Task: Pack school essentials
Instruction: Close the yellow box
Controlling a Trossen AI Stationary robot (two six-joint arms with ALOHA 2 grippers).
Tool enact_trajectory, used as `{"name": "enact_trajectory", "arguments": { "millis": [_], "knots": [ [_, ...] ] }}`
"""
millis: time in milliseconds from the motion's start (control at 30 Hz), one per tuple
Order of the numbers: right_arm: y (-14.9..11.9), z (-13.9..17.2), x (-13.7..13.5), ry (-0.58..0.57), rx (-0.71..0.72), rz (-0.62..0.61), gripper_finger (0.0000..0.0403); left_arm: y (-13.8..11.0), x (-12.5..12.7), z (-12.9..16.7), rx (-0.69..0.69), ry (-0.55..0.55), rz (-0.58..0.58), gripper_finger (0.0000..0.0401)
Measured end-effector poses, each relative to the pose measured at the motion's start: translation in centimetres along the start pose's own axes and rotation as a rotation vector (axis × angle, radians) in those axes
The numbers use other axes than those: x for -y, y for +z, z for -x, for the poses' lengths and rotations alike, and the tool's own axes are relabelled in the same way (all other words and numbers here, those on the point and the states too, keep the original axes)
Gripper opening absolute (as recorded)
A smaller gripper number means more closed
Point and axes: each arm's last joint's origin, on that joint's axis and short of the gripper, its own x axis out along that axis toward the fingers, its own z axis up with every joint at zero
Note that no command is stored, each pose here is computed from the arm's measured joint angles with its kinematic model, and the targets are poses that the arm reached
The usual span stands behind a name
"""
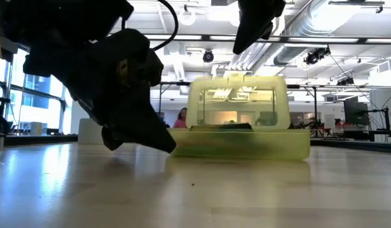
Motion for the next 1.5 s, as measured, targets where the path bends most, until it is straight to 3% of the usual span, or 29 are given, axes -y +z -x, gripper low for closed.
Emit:
{"name": "enact_trajectory", "arguments": {
  "millis": [100, 200, 333, 433, 667, 800, 1000, 1333, 1500],
  "knots": [
    [0.0, 0.1, -0.4, -0.027, 0.026, 0.012, 0.0000, -0.2, -0.1, 0.0, -0.017, 0.011, -0.006, 0.0005],
    [0.1, 0.1, 0.0, -0.165, 0.075, 0.040, 0.0000, -0.3, -0.2, 0.0, -0.027, 0.019, -0.009, 0.0005],
    [0.9, 0.0, 3.0, -0.413, 0.102, 0.061, 0.0000, -0.2, -0.2, 0.0, -0.027, 0.020, -0.008, 0.0005],
    [1.3, -0.3, 6.3, -0.463, 0.039, -0.014, 0.0000, -0.2, -0.2, 0.0, -0.027, 0.020, -0.008, 0.0005],
    [1.4, -0.6, 13.4, -0.477, -0.086, -0.183, 0.0000, -0.1, -0.3, 0.0, -0.024, 0.024, -0.010, 0.0005],
    [0.9, -0.6, 17.8, -0.411, -0.150, -0.284, 0.0000, 0.2, -0.7, -0.1, -0.017, 0.033, -0.005, 0.0005],
    [-2.9, -2.8, 22.6, -0.307, -0.236, -0.422, 0.0000, 0.6, -1.1, -0.2, -0.019, 0.037, -0.018, 0.0005],
    [-7.8, -5.1, 23.7, -0.152, -0.176, -0.552, 0.0000, 1.2, -1.8, -0.4, -0.033, 0.020, -0.022, 0.0005],
    [-9.3, -5.9, 23.6, -0.133, -0.199, -0.589, 0.0009, 1.2, -1.8, -0.4, -0.042, 0.007, -0.019, 0.0005]
  ]
}}
